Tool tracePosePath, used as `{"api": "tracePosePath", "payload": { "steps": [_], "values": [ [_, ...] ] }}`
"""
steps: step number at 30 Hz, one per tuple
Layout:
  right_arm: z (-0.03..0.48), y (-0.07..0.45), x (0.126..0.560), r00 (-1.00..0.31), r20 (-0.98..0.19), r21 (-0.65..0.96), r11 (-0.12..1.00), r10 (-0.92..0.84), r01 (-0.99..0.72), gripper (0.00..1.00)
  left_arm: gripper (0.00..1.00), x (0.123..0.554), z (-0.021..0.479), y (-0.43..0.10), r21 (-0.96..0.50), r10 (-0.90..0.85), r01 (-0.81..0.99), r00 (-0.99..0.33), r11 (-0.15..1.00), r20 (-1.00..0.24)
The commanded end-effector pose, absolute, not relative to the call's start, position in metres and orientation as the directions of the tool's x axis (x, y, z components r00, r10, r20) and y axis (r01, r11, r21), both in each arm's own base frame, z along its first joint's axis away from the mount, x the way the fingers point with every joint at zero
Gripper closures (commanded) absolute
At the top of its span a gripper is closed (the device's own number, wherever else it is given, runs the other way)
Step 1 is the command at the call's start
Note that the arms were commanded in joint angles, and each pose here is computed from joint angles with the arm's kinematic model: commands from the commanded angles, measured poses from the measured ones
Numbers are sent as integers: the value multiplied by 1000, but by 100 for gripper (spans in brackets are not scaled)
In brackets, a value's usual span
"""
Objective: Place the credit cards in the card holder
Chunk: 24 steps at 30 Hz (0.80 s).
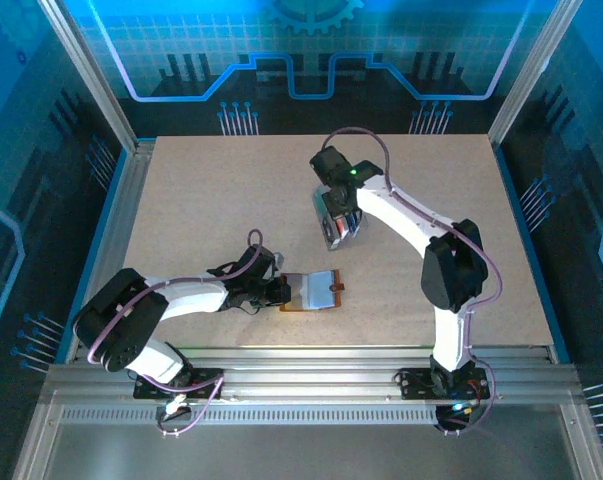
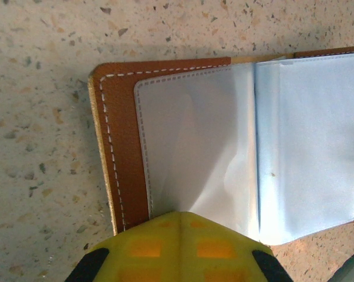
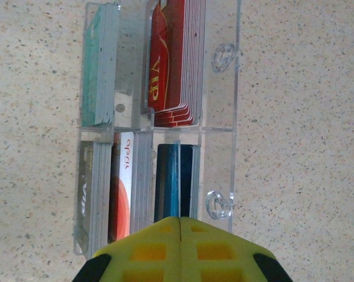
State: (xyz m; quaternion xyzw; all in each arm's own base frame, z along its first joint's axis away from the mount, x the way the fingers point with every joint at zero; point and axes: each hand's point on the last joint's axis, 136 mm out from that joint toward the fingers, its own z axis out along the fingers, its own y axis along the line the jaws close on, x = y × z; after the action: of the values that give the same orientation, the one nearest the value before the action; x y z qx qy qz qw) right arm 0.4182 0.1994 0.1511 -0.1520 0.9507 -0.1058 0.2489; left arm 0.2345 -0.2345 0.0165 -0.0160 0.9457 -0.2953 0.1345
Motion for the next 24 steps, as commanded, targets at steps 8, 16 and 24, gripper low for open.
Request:
{"api": "tracePosePath", "payload": {
  "steps": [8,16,24],
  "values": [
    [193,209,390,-804,-514,-116,953,-299,-280,100,100,210,0,-222,-532,-68,35,-983,846,-172],
    [172,239,324,-838,-472,105,926,-274,-361,100,100,209,-1,-222,-535,-70,32,-983,844,-170],
    [123,280,265,-901,-384,311,891,-200,-330,100,100,208,-1,-224,-548,-72,31,-983,836,-166]
  ]
}}
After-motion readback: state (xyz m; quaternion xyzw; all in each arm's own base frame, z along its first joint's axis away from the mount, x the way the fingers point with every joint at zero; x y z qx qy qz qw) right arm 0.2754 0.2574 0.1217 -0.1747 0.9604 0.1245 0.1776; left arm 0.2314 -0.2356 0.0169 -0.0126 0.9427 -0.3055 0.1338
